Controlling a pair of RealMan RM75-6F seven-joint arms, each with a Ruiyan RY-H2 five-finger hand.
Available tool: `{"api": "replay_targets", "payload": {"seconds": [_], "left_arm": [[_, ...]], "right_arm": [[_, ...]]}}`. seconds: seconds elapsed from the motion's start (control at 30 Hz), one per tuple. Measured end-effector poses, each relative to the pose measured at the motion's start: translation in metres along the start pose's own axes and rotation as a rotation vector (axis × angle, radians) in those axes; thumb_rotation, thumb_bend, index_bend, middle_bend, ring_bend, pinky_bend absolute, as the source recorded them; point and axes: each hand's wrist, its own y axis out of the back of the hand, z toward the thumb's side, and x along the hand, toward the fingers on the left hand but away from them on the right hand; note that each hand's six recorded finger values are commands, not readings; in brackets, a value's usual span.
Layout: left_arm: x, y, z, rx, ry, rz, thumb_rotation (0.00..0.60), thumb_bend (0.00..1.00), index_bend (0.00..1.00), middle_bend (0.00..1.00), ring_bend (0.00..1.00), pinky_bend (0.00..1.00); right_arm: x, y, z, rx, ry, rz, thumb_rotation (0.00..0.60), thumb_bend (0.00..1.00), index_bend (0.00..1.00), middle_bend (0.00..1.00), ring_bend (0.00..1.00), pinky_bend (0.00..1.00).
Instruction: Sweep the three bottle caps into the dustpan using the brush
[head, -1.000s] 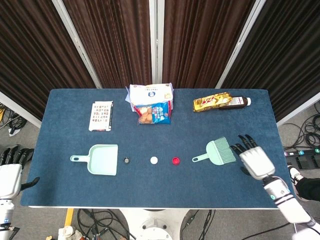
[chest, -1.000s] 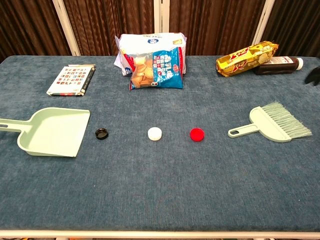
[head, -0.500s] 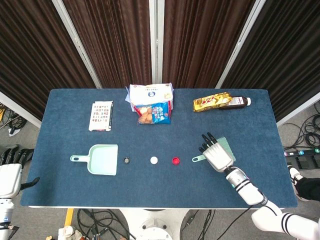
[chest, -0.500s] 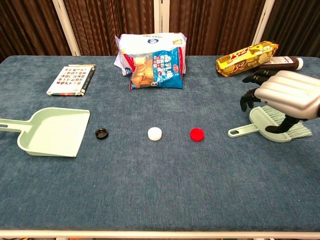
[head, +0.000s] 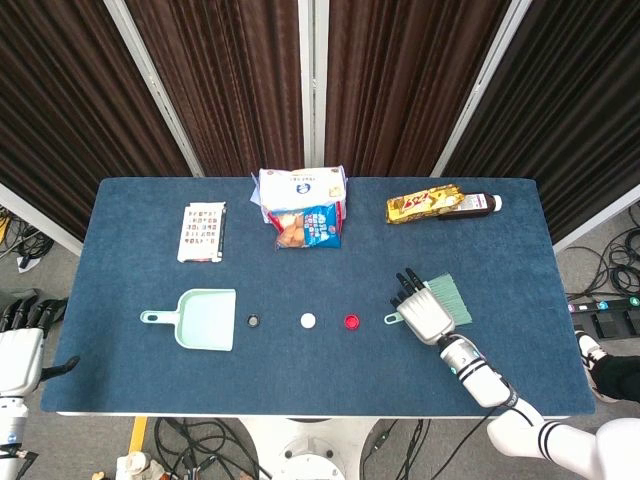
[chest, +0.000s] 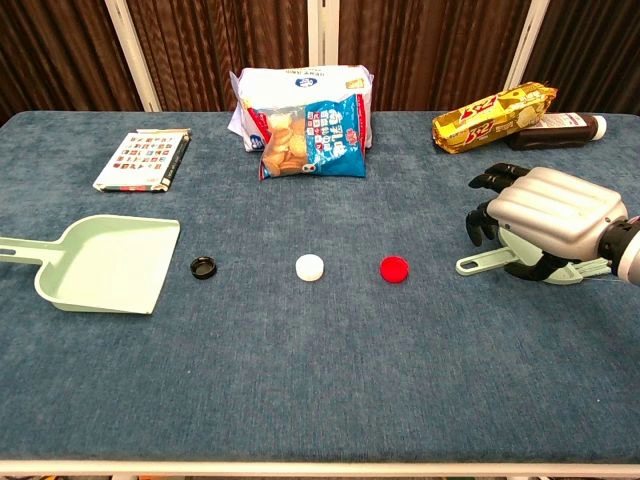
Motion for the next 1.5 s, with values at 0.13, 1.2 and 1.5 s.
{"api": "replay_targets", "payload": {"seconds": [0.13, 1.2, 1.5], "left_arm": [[0.000, -0.001, -0.001, -0.003, 0.003, -0.007, 0.600, 0.07, 0.20, 0.19, 0.08, 0.08], [0.037, -0.005, 0.029, 0.018, -0.125, -0.100, 0.600, 0.07, 0.24, 0.22, 0.12, 0.09], [0.090, -0.028, 0.087, 0.080, -0.245, -0.193, 0.600, 0.09, 0.32, 0.31, 0.19, 0.14]], "right_arm": [[-0.002, -0.003, 0.005, 0.007, -0.002, -0.006, 0.600, 0.22, 0.42, 0.44, 0.10, 0.05], [0.009, 0.027, -0.033, -0.157, -0.078, -0.125, 0.600, 0.54, 0.67, 0.61, 0.26, 0.14], [0.026, 0.083, -0.089, -0.261, -0.173, -0.229, 0.600, 0.55, 0.67, 0.61, 0.26, 0.14]]}}
